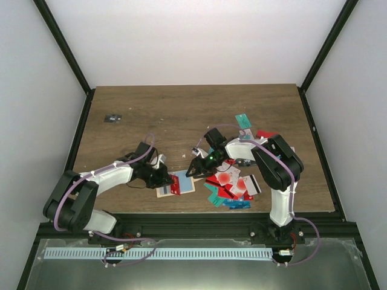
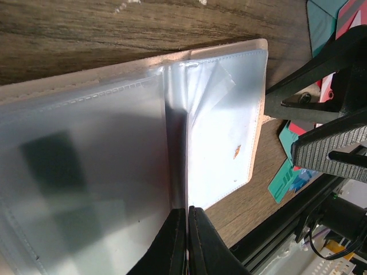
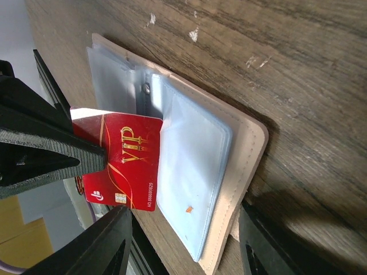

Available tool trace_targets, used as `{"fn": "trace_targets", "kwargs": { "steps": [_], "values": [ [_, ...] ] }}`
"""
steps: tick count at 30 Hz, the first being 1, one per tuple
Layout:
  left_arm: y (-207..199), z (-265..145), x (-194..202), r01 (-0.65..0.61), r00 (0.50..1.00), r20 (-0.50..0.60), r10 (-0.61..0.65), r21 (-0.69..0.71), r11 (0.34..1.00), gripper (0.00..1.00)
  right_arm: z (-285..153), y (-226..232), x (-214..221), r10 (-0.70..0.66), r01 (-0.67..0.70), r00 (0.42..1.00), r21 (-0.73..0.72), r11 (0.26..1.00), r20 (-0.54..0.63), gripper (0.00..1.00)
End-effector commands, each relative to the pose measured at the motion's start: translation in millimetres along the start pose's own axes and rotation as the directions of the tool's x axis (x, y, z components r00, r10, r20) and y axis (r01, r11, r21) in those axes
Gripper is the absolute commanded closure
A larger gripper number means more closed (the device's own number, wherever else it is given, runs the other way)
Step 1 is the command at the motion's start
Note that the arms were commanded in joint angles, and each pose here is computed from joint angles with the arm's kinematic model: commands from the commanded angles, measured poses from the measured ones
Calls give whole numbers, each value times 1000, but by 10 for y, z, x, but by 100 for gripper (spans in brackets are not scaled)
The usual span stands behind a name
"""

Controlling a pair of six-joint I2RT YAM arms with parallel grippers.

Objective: Put the credit cards into the card holder

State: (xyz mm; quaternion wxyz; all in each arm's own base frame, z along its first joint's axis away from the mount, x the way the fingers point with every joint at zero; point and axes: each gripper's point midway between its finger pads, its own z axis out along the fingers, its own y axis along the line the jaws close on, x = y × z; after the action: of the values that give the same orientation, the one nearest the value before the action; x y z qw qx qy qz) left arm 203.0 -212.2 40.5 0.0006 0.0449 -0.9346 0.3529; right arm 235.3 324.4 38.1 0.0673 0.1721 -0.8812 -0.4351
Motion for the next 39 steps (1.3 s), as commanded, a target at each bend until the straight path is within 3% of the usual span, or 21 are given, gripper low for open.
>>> {"fn": "trace_targets", "kwargs": {
  "steps": [1,29,39],
  "values": [
    [-22,28,-70,-11,1000,28,10,25,1000,96,25,-90,82,13,-13,1000,12,1000,-25,46],
    [-18,115,-162,-39,997,66,35,55,998,96,19,-110,150,12,-12,999,14,1000,-29,52],
    [-35,117,-241,-9,995,105,2,68,998,96,42,-174,237,36,-35,999,22,999,-38,58]
  ]
}}
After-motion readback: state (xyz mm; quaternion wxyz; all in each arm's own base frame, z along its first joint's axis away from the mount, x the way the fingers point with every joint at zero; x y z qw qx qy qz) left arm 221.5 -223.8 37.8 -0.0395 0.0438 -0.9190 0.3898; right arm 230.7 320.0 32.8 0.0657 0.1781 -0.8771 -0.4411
